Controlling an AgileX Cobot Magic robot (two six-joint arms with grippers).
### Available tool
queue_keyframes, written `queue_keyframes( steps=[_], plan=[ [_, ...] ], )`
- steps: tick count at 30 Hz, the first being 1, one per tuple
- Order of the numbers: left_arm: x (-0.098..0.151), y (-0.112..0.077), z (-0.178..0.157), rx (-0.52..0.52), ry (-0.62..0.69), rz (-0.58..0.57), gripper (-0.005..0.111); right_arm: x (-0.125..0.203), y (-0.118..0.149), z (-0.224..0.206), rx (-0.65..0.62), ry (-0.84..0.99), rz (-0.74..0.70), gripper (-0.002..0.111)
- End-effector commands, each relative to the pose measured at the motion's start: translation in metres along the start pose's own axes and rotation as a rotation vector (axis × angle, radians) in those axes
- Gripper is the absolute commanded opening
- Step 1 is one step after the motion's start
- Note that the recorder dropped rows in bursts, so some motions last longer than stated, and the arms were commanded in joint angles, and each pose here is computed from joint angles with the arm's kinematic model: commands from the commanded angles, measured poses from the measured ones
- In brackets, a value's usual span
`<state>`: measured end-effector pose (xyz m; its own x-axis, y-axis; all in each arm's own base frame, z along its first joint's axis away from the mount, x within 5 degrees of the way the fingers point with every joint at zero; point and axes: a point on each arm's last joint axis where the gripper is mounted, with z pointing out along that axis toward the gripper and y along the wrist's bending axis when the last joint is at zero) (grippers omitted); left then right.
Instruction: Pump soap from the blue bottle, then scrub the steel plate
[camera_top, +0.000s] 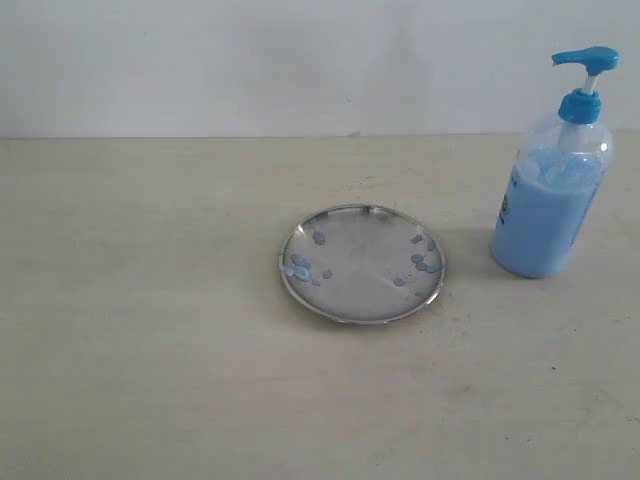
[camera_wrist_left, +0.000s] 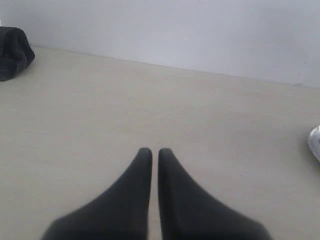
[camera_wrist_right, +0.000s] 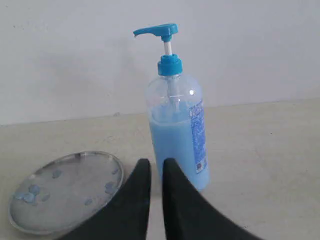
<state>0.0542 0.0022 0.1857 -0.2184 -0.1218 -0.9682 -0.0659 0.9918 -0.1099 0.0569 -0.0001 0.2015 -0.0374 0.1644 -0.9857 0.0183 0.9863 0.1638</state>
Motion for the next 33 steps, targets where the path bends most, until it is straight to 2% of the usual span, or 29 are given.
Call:
queue_keyframes(
  steps=[1, 2, 4, 10, 12, 13, 15, 17, 18, 20, 24, 26, 28, 30, 33],
  plan=[
    [0.001, 0.000, 0.000, 0.005, 0.002, 0.002, 0.004, -0.008, 0.001, -0.001, -0.032, -0.088, 0.472, 0.000],
    [0.001, 0.000, 0.000, 0.005, 0.002, 0.002, 0.004, -0.009, 0.001, -0.001, -0.041, -0.086, 0.621, 0.000],
    [0.001, 0.000, 0.000, 0.005, 0.002, 0.002, 0.004, -0.009, 0.001, -0.001, -0.048, -0.087, 0.752, 0.000],
    [0.001, 0.000, 0.000, 0.005, 0.002, 0.002, 0.004, -0.010, 0.001, -0.001, -0.049, -0.097, 0.745, 0.000],
    [0.001, 0.000, 0.000, 0.005, 0.002, 0.002, 0.004, -0.018, -0.001, -0.002, -0.062, -0.198, 0.756, 0.000],
    [0.001, 0.000, 0.000, 0.005, 0.002, 0.002, 0.004, -0.024, -0.003, -0.004, -0.070, -0.267, 0.714, 0.000],
    [0.001, 0.000, 0.000, 0.005, 0.002, 0.002, 0.004, -0.054, 0.003, -0.012, -0.081, -0.398, 0.411, 0.000],
    [0.001, 0.000, 0.000, 0.005, 0.002, 0.002, 0.004, -0.079, 0.010, -0.011, -0.048, -0.374, 0.103, 0.000],
    [0.001, 0.000, 0.000, 0.005, 0.002, 0.002, 0.004, -0.089, 0.013, -0.005, -0.032, -0.318, 0.007, 0.000],
    [0.001, 0.000, 0.000, 0.005, 0.002, 0.002, 0.004, -0.095, 0.014, 0.016, -0.006, -0.176, -0.087, 0.000],
    [0.001, 0.000, 0.000, 0.005, 0.002, 0.002, 0.004, -0.067, 0.009, 0.071, 0.028, 0.145, -0.139, 0.002],
    [0.001, 0.000, 0.000, 0.005, 0.002, 0.002, 0.004, -0.050, 0.006, 0.095, 0.035, 0.244, -0.148, 0.012],
    [0.001, 0.000, 0.000, 0.005, 0.002, 0.002, 0.004, -0.039, 0.004, 0.113, 0.015, 0.278, -0.249, 0.029],
    [0.001, 0.000, 0.000, 0.005, 0.002, 0.002, 0.004, -0.027, 0.004, 0.130, -0.027, 0.284, -0.375, 0.058],
    [0.001, 0.000, 0.000, 0.005, 0.002, 0.002, 0.004, -0.015, 0.004, 0.151, -0.048, 0.230, -0.367, 0.106]
  ],
)
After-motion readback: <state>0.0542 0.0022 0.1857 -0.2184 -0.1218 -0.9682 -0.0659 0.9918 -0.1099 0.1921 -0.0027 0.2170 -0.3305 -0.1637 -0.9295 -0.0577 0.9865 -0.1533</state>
